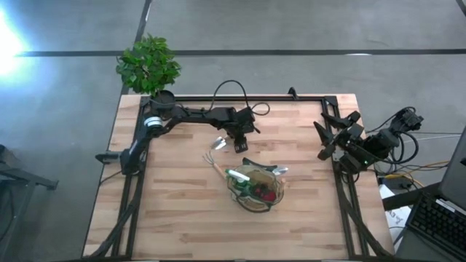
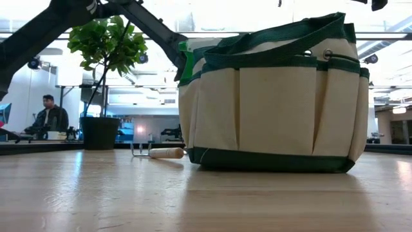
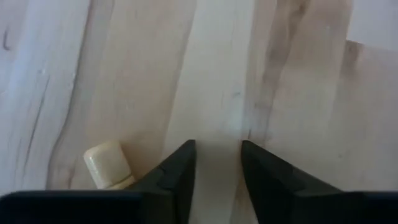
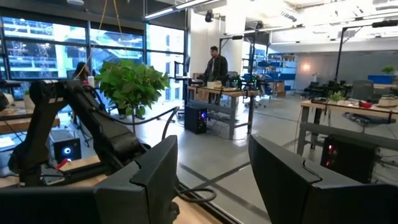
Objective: Pick & Place Garden tools in Gardening bag
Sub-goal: Put the top trowel into the gardening bag
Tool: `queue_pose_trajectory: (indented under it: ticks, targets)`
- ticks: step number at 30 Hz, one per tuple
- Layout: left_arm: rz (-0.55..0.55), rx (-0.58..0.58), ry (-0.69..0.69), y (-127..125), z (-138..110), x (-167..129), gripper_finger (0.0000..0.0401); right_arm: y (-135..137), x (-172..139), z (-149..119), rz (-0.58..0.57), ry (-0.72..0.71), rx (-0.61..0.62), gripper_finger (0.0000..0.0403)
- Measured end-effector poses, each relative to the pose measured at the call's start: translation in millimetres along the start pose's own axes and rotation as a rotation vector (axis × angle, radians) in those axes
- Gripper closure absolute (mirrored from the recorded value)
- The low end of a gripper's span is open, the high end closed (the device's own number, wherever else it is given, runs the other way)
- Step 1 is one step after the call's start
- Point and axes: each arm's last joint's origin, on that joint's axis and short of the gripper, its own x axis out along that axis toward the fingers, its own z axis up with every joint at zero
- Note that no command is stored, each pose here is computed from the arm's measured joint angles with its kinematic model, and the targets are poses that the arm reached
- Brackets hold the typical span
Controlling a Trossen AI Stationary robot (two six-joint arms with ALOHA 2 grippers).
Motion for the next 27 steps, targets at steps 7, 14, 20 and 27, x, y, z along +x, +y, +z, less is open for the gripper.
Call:
queue_pose_trajectory:
  ticks: [7, 14, 20, 27]
  targets:
    - [0.006, -0.013, 0.006, 0, 0, -10, 0.0392, 3, 0, -1, 0.002, 0.003, -0.008, 0.0213]
    - [0.023, -0.011, -0.028, -2, 3, -51, 0.0398, 7, 1, -4, 0.009, 0.011, -0.030, 0.0213]
    - [0.031, -0.027, -0.097, -5, 8, -87, 0.0399, 12, 2, -8, 0.016, 0.024, -0.038, 0.0213]
    - [0.121, -0.066, -0.133, -4, 10, -102, 0.0368, 12, 2, -9, 0.015, 0.024, -0.038, 0.0213]
